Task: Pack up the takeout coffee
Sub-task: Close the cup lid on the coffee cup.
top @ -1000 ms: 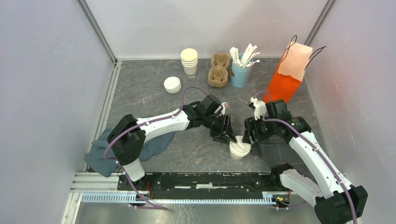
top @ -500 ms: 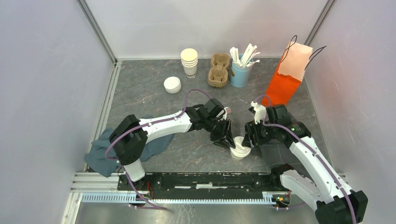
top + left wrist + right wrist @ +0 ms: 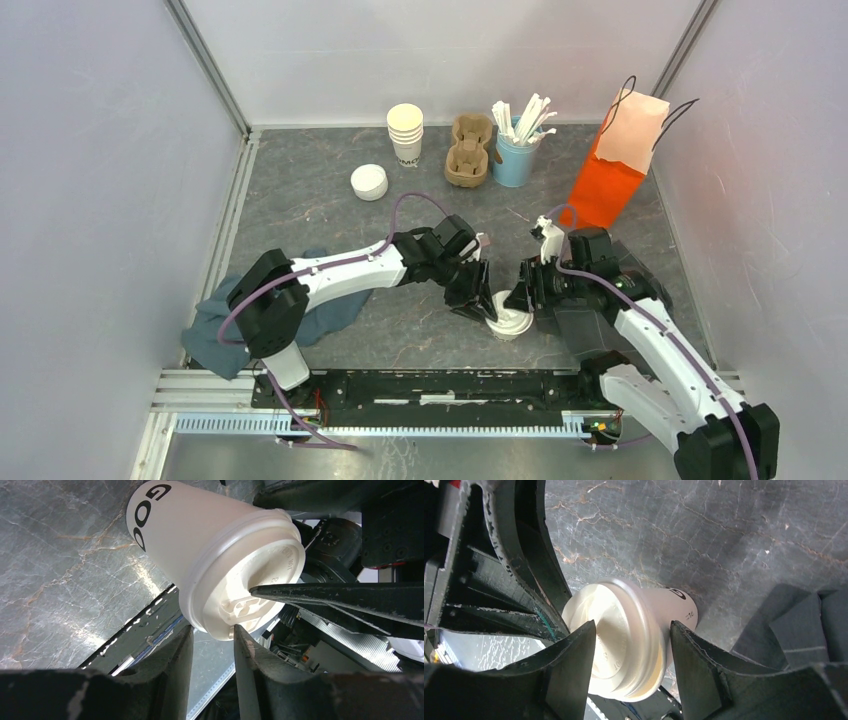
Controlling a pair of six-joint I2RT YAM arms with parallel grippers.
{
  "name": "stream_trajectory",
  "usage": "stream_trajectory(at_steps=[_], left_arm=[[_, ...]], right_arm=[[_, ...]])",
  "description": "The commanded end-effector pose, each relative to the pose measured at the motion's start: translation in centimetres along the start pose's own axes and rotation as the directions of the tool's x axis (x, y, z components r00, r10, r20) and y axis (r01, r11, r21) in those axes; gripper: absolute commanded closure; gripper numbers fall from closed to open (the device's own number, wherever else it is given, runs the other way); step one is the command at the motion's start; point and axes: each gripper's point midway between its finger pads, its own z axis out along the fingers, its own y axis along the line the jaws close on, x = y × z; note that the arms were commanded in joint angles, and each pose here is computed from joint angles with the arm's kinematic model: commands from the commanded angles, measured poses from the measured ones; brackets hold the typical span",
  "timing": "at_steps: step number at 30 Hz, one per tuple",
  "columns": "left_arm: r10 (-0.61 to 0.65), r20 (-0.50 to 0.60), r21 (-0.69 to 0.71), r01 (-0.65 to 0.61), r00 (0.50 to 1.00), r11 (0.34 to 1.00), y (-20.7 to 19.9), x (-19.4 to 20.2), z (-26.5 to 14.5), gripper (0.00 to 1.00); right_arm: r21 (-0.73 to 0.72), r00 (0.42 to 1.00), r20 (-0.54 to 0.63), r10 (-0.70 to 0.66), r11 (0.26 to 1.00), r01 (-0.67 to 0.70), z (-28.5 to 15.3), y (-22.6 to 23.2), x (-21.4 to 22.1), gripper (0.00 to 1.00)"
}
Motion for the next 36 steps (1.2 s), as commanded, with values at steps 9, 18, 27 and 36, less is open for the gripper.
stream_trajectory(at_steps=[9,18,27,36], left_arm=[[0.05,0.068,0.029,-0.052,0.996,0.998,-1.6,-1.4,-0.3,0.53],[0.069,0.056,0.052,-0.072,0.996,0.996,-3.0,-2.1,-0.2,0.51],[0.082,0.004,0.046,-0.082,0.997,0.996,-2.6,-1.6,0.3,0.5],[0.086,-0.011,0.04,-0.086,0.996,0.996,-2.3,-1.5,0.6,0.5]], right_arm=[[0.024,0.997,0.012,-0.081,0.996,0.081,0.6,-0.8,-2.4,0.39],[0.079,0.999,-0.025,-0.034,0.996,0.035,-1.7,-0.3,-2.4,0.15],[0.202,0.996,-0.039,0.075,0.977,-0.065,-4.0,-2.2,-1.2,0.12],[0.147,0.994,0.023,0.105,0.983,-0.107,-3.9,-2.0,-1.2,0.38]])
